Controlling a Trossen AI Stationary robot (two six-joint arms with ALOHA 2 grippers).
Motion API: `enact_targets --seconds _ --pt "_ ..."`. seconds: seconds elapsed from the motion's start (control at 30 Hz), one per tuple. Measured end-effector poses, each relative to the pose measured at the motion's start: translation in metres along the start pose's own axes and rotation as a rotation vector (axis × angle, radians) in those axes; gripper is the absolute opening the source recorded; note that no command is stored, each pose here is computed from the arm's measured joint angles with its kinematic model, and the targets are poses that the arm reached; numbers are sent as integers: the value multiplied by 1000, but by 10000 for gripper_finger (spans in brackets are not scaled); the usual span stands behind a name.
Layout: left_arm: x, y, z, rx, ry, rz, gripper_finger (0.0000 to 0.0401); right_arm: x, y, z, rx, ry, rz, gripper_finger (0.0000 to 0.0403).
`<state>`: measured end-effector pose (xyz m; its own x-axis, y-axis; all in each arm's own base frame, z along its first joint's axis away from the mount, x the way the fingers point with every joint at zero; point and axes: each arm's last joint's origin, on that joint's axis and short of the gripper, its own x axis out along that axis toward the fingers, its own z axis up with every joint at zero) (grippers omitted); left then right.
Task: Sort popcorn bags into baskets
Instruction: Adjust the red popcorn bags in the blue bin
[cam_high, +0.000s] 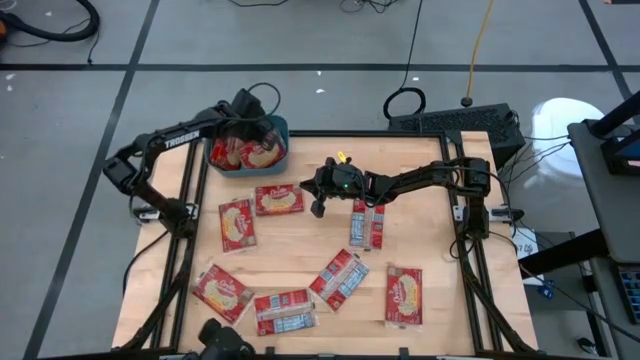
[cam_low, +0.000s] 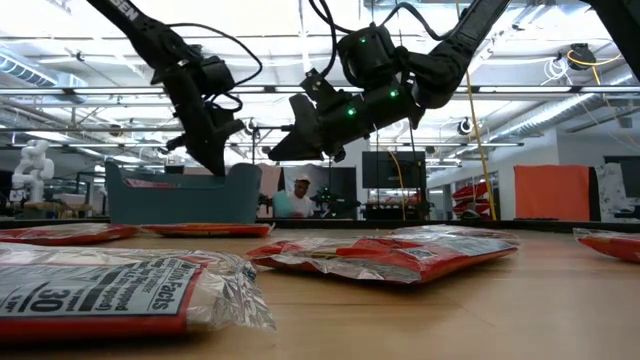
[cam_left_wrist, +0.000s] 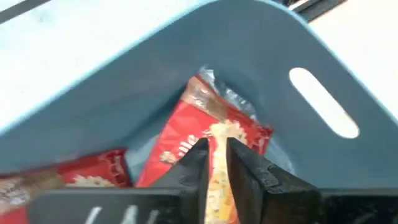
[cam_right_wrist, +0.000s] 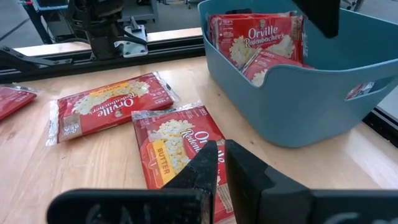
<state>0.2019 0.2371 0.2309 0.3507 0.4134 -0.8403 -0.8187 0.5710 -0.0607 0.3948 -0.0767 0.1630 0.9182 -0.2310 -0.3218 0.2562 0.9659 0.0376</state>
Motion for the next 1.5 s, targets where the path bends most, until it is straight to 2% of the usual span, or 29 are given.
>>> enact_targets --seconds 0.1,0.27,0.37,0.5,0.93,1.13,1.27,1.5 --pt "0 5 0 41 109 11 106 0 0 0 -3 0 5 23" --pt "13 10 -3 73 201 58 177 0 1 -1 -31 8 7 23" --pt "18 7 -4 100 217 137 209 0 2 -1 -46 7 10 23" --pt "24 4 -4 99 217 163 233 0 3 -1 -55 9 12 23" --pt "65 6 -11 151 291 198 241 0 3 -2 -66 22 13 23" --pt "64 6 -8 156 254 198 241 0 3 -2 -66 23 13 23" --pt "61 10 -6 149 240 249 241 0 3 -2 -66 23 13 23" --pt "65 26 -7 101 271 178 241 0 3 -2 -69 23 13 23"
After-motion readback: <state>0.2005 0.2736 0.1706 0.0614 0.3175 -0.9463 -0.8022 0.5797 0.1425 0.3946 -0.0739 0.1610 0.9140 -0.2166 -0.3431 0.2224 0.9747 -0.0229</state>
